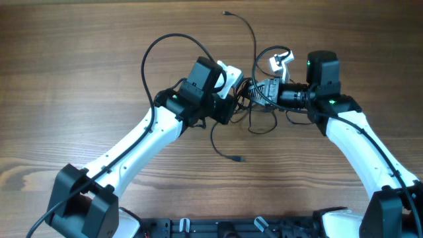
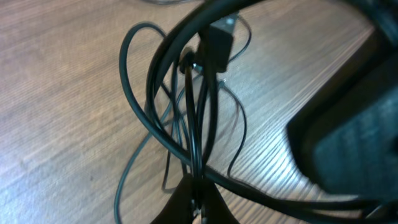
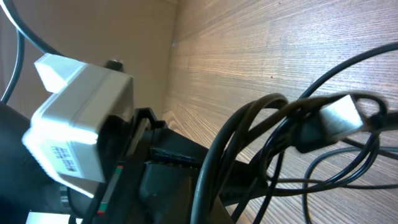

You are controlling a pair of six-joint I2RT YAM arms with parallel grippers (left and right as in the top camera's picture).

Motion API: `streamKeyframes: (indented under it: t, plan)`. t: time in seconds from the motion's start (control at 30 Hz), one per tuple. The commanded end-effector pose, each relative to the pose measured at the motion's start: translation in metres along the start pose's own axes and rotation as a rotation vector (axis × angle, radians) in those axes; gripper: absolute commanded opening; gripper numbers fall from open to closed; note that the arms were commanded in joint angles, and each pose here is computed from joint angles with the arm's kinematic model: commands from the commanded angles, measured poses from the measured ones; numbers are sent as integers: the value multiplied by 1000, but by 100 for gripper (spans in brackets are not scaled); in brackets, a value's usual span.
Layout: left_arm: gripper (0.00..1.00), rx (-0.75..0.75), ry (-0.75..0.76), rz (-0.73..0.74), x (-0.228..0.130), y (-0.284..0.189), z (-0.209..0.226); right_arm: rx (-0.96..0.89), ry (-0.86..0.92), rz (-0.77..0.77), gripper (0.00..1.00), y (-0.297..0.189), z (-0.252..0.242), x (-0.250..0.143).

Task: Untangle cables

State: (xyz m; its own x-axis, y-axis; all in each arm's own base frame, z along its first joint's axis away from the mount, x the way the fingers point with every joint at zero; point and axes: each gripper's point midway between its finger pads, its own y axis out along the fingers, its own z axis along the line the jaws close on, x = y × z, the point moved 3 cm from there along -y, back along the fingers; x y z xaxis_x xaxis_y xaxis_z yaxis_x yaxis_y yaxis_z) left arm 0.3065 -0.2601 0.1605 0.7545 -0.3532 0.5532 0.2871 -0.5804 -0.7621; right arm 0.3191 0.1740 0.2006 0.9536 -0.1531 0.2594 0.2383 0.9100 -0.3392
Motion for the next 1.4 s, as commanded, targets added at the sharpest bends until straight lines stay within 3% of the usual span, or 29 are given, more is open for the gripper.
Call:
streamKeyframes:
  t: [0.0,0.13,0.2,0.3,0.4,0.43,0.47,0.53,0.57,0.6,0.67,0.8,1.07,1.13,1.17,1.2,1.23,1.27,1.37]
  plan:
    - [4,106,-47,21,-4,-15,28,-105,77,-16,4,1,-20,-2]
    - [4,224,-134,-38,0,-60,70,-567,237,-112,4,-24,-90,-14]
    - [4,252,-168,-102,7,-83,84,-690,256,-140,4,-35,-105,-17]
    - [4,255,-204,-148,10,-99,90,-750,266,-148,4,-41,-112,-19]
    - [5,219,-210,-149,11,-99,87,-685,224,-119,4,-35,-104,-18]
    - [14,218,-226,-152,11,-99,87,-685,225,-120,4,-34,-104,-18]
    - [33,217,-233,-152,11,-99,87,-669,218,-117,4,-33,-102,-18]
    - [50,214,-233,-143,9,-98,86,-531,103,-65,4,-21,-84,-14]
    - [75,199,-241,-135,8,-97,84,-304,-70,5,4,-7,-52,-13]
    - [78,168,-241,-130,8,-95,80,-103,-200,53,4,0,-23,-15]
    - [79,88,-241,-115,7,-89,70,88,-282,71,4,0,8,-13]
    - [82,-61,-239,-82,7,-76,53,177,-320,95,4,1,24,-16]
    - [76,-187,-129,-89,22,-40,20,267,-323,133,8,0,38,-21]
    - [63,-158,-122,-79,20,-31,21,289,-323,146,11,-1,41,-23]
    - [50,-104,-129,-74,19,-27,29,291,-318,149,11,-1,41,-23]
    - [30,-43,-138,-71,17,-24,40,289,-299,152,11,-1,41,-23]
    - [19,-28,-140,-75,18,-25,43,290,-293,153,9,-1,41,-24]
    - [18,-27,-140,-78,19,-25,43,296,-293,157,8,-2,42,-24]
    - [54,-30,-137,-78,19,-25,42,326,-298,173,4,-3,45,-27]
